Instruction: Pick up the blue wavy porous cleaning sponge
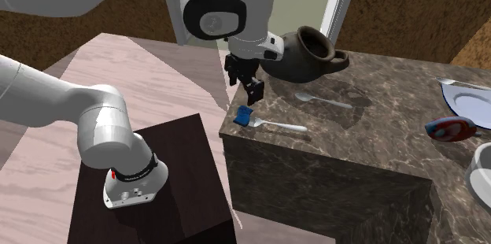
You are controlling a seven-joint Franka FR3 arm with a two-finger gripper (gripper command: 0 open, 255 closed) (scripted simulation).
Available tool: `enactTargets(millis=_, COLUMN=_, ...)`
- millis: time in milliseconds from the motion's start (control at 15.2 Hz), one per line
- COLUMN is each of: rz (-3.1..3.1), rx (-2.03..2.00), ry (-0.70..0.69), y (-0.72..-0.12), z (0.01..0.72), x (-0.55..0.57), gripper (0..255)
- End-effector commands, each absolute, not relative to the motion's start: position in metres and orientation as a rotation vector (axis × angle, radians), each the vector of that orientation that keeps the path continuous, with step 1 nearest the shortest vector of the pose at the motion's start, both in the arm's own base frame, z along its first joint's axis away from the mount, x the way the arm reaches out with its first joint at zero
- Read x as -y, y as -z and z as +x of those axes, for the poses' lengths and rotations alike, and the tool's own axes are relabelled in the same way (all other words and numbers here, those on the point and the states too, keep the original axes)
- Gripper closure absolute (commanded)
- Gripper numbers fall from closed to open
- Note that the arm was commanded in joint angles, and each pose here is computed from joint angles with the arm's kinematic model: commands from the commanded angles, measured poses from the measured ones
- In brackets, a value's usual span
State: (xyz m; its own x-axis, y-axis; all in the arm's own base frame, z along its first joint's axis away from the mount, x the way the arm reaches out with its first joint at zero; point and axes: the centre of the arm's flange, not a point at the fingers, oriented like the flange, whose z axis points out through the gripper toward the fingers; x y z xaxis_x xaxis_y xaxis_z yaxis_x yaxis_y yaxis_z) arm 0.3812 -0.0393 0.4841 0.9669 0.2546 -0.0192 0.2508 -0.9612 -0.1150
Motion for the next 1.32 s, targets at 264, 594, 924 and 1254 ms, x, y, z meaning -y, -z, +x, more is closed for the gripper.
enactTargets(millis=264, rz=-2.903, rx=0.573, ry=-0.073, y=-0.433, z=0.409, x=0.045, gripper=0)
enactTargets(millis=594, rz=-2.903, rx=0.573, ry=-0.073, y=-0.404, z=0.409, x=0.045, gripper=0)
enactTargets(millis=924, rz=-2.903, rx=0.573, ry=-0.073, y=-0.404, z=0.409, x=0.045, gripper=255)
enactTargets(millis=1254, rz=-2.903, rx=0.573, ry=-0.073, y=-0.404, z=0.408, x=0.045, gripper=255)
